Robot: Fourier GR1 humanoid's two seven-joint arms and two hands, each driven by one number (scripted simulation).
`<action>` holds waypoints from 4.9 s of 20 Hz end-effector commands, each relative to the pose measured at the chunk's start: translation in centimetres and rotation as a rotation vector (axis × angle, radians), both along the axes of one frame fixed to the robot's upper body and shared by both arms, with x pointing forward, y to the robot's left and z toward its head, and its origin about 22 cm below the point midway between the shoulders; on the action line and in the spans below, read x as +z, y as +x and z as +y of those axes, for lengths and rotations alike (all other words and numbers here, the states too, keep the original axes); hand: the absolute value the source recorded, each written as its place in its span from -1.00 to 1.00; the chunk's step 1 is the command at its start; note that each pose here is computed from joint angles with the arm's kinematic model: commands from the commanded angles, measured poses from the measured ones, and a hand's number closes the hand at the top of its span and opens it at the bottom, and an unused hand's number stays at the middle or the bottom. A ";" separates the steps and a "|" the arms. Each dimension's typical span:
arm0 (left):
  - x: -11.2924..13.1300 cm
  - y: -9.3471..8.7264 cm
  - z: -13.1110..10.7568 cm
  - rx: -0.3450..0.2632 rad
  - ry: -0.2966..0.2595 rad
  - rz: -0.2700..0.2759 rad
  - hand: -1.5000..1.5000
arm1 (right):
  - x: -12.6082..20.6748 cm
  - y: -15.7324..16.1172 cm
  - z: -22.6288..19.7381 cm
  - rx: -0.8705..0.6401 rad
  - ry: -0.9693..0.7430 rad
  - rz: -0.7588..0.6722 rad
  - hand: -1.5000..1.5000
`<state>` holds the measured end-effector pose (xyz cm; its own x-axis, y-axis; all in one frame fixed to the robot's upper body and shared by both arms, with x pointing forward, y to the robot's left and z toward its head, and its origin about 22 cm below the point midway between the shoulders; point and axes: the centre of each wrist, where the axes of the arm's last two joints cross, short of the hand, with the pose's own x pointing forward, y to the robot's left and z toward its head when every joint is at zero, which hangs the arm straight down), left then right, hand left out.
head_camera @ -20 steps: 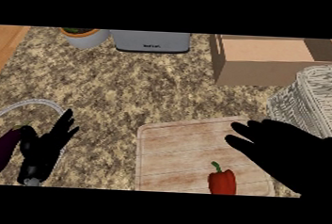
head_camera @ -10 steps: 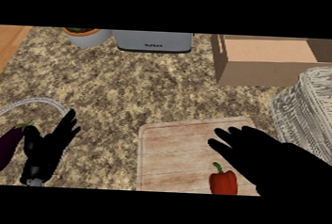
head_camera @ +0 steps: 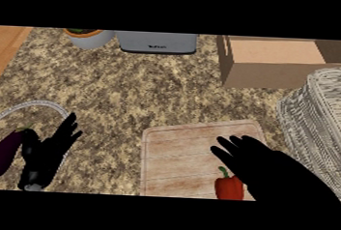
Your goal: Pick the bell pepper from the cutting board and place it in the basket
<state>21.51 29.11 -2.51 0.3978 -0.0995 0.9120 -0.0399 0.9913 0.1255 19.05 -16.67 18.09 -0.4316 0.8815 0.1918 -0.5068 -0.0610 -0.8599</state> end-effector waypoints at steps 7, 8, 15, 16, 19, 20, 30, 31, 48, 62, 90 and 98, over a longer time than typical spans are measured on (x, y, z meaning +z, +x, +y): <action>-3.2 -3.4 1.3 0.017 0.009 0.153 0.00 | -4.1 1.1 -0.1 -0.035 -0.009 -0.037 -1.00; -1.3 -0.6 -0.1 0.032 0.004 0.140 0.00 | -4.3 0.1 1.3 -0.023 -0.004 -0.016 -1.00; -2.1 -1.9 0.8 0.022 0.008 0.139 0.00 | -6.4 1.4 1.1 -0.019 0.002 -0.027 -1.00; -2.8 -2.3 2.0 0.021 0.022 0.143 0.00 | -6.7 1.8 0.8 -0.022 0.009 -0.023 -1.00; -2.8 -1.5 1.8 0.029 0.003 0.146 0.00 | -7.3 1.0 1.5 -0.021 -0.039 -0.020 -1.00; -2.6 -2.2 -0.1 0.011 0.005 0.160 0.00 | -8.3 -0.3 1.5 -0.012 -0.055 0.007 -1.00; -3.1 -2.0 -1.1 0.018 0.016 0.164 0.00 | -10.6 0.8 0.3 -0.025 -0.107 0.043 -1.00; -2.5 -1.8 0.0 0.025 0.005 0.138 0.00 | -11.9 0.5 2.3 -0.021 -0.097 0.032 -1.00; -3.0 -1.8 0.6 0.031 0.006 0.137 0.00 | -13.0 1.9 2.4 0.086 -0.140 -0.110 1.00; -3.4 -3.9 0.8 0.089 -0.008 0.154 0.00 | -14.9 -7.8 -1.6 -0.231 -0.075 -0.168 1.00; -2.2 -3.7 1.4 0.074 0.003 0.146 0.00 | 2.0 -8.7 -4.6 -0.739 0.851 -0.686 1.00; -2.0 -3.4 1.0 0.041 0.013 0.137 0.00 | 3.0 -4.6 -6.5 -0.820 0.776 -0.705 1.00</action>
<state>19.76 30.30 -2.37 0.4265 -0.0786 0.9011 -0.0902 0.9876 0.1288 16.48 -22.52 17.54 0.0432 0.8093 0.5858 0.4845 0.4958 -0.7207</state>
